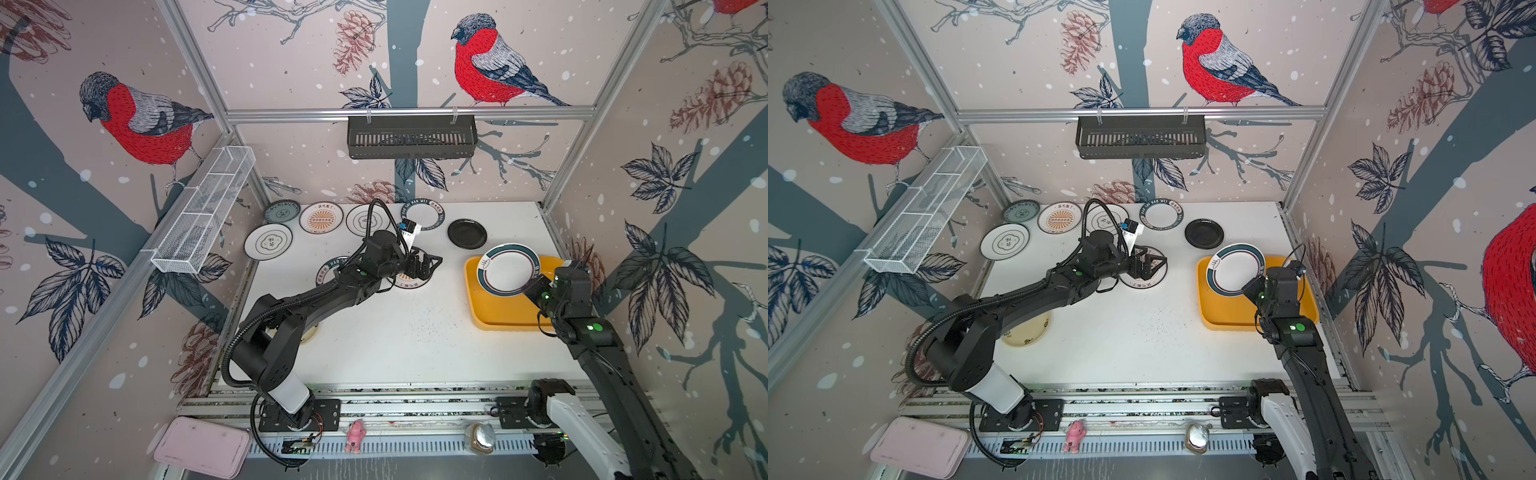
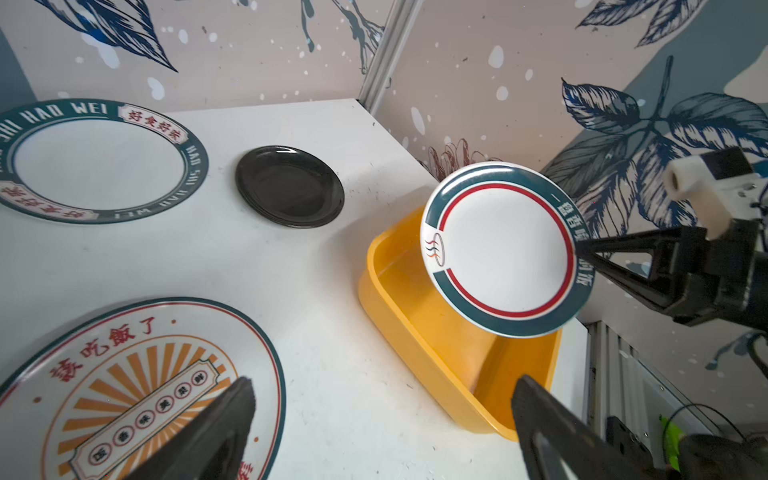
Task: Place the plates into the plastic bin on the countertop
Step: 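Lower the plate into the yellow bin and open the right gripper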
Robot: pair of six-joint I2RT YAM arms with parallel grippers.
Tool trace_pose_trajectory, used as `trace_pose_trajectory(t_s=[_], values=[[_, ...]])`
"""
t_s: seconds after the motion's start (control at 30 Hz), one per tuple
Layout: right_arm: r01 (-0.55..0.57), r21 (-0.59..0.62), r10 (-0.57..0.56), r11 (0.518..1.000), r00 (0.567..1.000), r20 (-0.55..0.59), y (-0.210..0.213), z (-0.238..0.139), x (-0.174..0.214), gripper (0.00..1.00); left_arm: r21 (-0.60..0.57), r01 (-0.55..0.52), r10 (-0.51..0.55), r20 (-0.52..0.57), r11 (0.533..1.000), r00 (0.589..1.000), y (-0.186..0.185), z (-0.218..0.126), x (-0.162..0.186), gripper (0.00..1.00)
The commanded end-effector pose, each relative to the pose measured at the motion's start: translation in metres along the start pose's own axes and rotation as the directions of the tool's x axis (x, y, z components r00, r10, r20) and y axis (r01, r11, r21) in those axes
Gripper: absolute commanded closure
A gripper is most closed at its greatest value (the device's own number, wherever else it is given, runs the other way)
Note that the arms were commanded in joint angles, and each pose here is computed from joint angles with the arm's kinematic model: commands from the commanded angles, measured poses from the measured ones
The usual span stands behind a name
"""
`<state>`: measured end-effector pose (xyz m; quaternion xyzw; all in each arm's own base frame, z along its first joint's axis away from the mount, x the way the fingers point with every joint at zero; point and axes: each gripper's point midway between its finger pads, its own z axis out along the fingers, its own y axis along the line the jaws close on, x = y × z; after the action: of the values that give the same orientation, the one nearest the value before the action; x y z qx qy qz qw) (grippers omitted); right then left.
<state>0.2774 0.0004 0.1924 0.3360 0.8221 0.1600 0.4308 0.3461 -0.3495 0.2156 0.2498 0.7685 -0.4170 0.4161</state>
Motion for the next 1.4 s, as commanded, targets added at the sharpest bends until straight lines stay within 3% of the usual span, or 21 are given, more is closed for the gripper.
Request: trace_pose_trajectory(t_s=[0.0, 0.17, 0.33, 0.5, 0.83, 1.17, 1.37], values=[[-0.037, -0.001, 0.037, 0.999, 0.999, 0.012, -0.004, 0.002, -0.003, 1.0, 0.116, -0.056, 0.051, 0.042, 0.992, 0.998, -0.024, -0.003, -0.011, 0.03], [-0.054, -0.003, 0.054, 0.999, 0.998, 0.019, -0.02, 0.006, -0.01, 1.0, 0.192, -0.053, 0.052, 0.014, 0.98, 0.999, -0.036, 0.002, -0.004, 0.04], [-0.079, 0.006, 0.079, 0.997, 0.997, -0.001, -0.039, 0.008, -0.015, 1.0, 0.186, -0.051, 0.061, -0.049, 0.981, 0.997, -0.037, 0.013, 0.006, 0.04], [-0.128, -0.023, 0.128, 0.991, 0.992, -0.014, -0.052, 0.019, -0.02, 1.0, 0.177, -0.067, 0.075, -0.036, 0.982, 0.997, -0.04, 0.009, 0.004, 0.03], [0.012, 0.014, -0.01, 1.0, 0.985, -0.172, -0.065, 0.04, -0.012, 1.0, 0.085, -0.103, 0.105, -0.025, 0.991, 0.994, -0.029, -0.002, 0.004, 0.04], [0.073, -0.017, -0.075, 0.997, 0.95, -0.304, -0.074, 0.069, 0.002, 0.99, 0.017, -0.132, 0.132, -0.014, 0.991, 0.991, -0.021, -0.008, 0.0, 0.04], [0.036, -0.002, -0.034, 0.999, 0.945, -0.324, -0.083, 0.079, 0.002, 0.99, -0.007, -0.131, 0.13, -0.018, 0.991, 0.991, -0.017, -0.01, 0.002, 0.03]])
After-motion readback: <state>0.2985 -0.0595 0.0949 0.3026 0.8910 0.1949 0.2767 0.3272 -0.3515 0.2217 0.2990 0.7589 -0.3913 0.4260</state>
